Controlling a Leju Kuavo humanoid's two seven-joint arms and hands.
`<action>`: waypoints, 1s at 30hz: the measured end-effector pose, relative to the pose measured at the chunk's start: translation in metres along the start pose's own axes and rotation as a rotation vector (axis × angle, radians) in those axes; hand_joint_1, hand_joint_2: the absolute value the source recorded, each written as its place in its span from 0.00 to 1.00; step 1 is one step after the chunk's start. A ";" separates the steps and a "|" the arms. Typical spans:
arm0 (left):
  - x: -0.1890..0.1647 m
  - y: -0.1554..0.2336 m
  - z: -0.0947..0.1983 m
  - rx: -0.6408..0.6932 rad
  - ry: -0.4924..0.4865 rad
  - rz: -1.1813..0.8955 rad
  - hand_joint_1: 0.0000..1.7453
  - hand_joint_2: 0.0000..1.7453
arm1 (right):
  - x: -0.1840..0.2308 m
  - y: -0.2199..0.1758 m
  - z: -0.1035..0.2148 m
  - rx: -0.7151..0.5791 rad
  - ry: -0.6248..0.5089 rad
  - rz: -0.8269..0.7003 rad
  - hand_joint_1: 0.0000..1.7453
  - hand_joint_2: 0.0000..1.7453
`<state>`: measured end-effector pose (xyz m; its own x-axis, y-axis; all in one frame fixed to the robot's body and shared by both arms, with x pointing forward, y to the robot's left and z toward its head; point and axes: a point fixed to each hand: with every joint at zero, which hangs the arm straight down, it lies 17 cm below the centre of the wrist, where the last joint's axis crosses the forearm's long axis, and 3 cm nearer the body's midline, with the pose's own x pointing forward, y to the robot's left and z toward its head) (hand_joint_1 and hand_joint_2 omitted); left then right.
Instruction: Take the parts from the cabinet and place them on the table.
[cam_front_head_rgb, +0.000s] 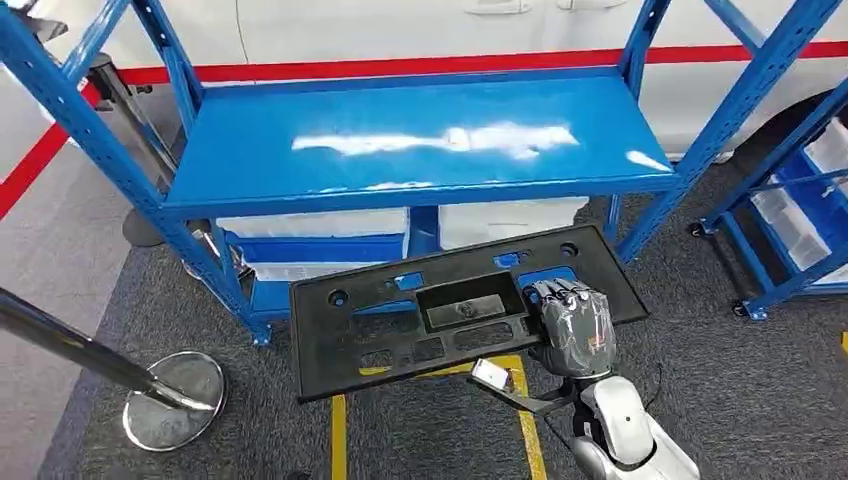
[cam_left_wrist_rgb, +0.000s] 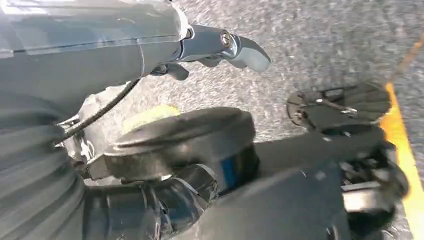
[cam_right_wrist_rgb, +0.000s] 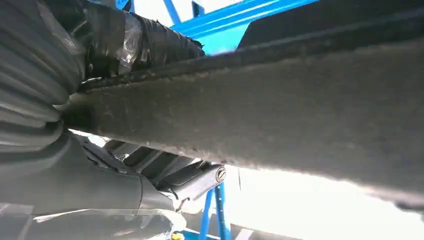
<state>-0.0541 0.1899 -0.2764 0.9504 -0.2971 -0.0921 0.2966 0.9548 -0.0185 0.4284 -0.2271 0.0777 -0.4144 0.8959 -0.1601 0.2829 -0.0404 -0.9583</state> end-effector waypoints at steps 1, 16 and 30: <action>0.001 -0.001 0.000 -0.001 -0.001 0.001 0.00 1.00 | -0.003 -0.002 -0.001 -0.004 0.008 -0.003 1.00 1.00; 0.002 0.001 0.000 0.000 -0.011 -0.004 0.00 1.00 | -0.014 -0.026 -0.009 -0.022 0.023 -0.035 1.00 1.00; -0.001 -0.002 0.000 -0.018 -0.011 -0.001 0.00 1.00 | -0.025 -0.024 -0.003 0.000 0.023 -0.033 1.00 1.00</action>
<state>-0.0552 0.1884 -0.2761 0.9512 -0.2977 -0.0817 0.2956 0.9546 -0.0365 0.4345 -0.2475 0.1053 -0.4033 0.9068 -0.1225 0.2694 -0.0103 -0.9630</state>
